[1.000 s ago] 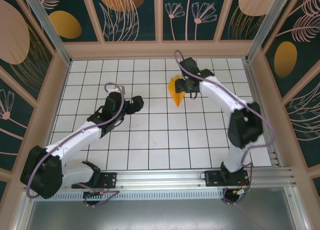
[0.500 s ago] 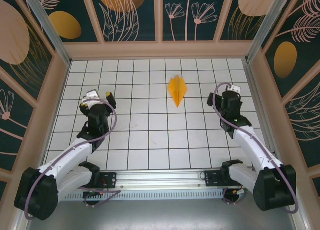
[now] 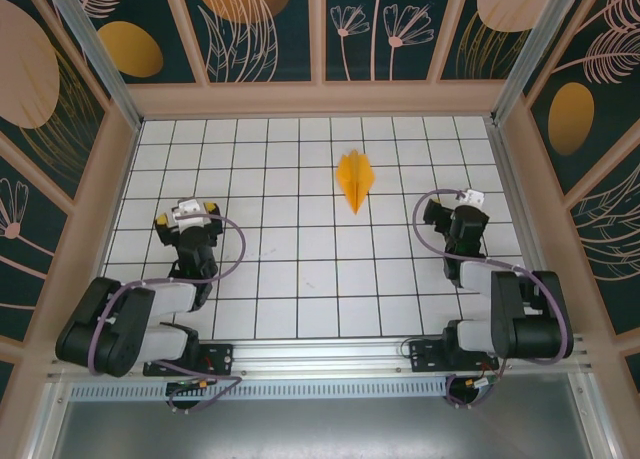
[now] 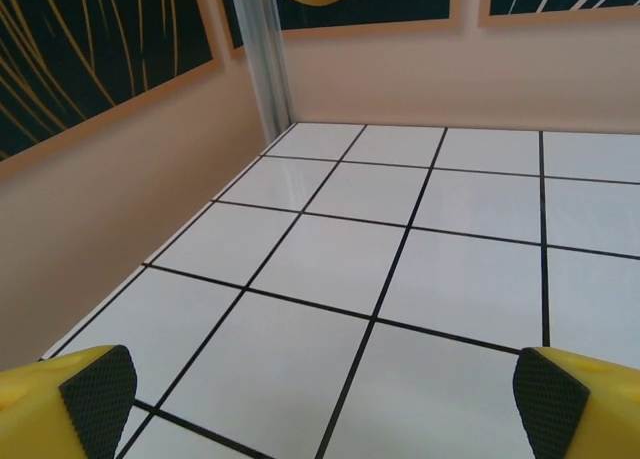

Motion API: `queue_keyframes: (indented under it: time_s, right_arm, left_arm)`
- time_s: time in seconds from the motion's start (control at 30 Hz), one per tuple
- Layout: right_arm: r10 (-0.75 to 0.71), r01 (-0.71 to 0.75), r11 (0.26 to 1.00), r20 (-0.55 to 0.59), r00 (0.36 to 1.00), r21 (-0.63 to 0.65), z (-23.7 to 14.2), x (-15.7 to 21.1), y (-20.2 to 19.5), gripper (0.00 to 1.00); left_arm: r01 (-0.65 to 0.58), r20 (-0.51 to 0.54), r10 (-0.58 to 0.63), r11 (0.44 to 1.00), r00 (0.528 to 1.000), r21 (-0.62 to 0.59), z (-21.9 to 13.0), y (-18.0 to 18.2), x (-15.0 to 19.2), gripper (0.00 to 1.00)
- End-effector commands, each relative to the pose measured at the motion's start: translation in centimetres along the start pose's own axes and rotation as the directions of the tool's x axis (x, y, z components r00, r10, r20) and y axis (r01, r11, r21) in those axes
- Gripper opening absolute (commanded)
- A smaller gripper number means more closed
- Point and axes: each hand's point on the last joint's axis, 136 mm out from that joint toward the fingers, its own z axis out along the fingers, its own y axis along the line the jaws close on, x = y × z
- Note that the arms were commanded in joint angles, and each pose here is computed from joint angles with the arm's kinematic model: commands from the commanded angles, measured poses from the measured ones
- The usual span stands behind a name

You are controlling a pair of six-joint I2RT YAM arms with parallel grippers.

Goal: Fold a paper plane with a square sheet of paper (fold left side to right side)
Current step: Reset both arms

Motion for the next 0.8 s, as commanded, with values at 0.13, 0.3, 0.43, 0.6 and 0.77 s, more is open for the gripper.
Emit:
queue_keyframes:
  time_s: [0.13, 0.3, 0.43, 0.6, 0.77]
  right_arm:
    - [-0.048, 0.081, 0.987, 0.224, 0.973, -0.139, -0.1, -4.1, 2.7, 0.99]
    - [-0.038, 0.076, 0.982, 0.212, 0.977, -0.173, 0.6, -3.1, 2.7, 0.99]
    - [-0.007, 0.052, 0.98, 0.229, 0.973, -0.194, 0.3, -2.8, 2.1, 0.99]
    - [-0.007, 0.051, 0.98, 0.224, 0.974, -0.191, 0.4, -2.8, 2.1, 0.99]
    - [-0.021, 0.063, 0.982, 0.227, 0.974, -0.179, 0.4, -2.8, 2.3, 0.99]
  left_arm:
    - [0.039, 0.154, -0.063, 0.987, 0.986, 0.154, 0.8, -1.3, -2.8, 0.99]
    - [0.131, 0.142, -0.152, 0.981, 0.978, 0.144, 1.4, 0.6, -1.9, 0.99]
    - [0.119, 0.093, -0.132, 0.983, 0.987, 0.136, 2.9, -0.1, -1.4, 0.99]
    - [0.159, 0.071, -0.167, 0.981, 0.983, 0.109, 3.7, 0.8, -1.2, 0.99]
    - [0.156, 0.076, -0.165, 0.982, 0.983, 0.108, 3.6, 0.9, -1.3, 0.99]
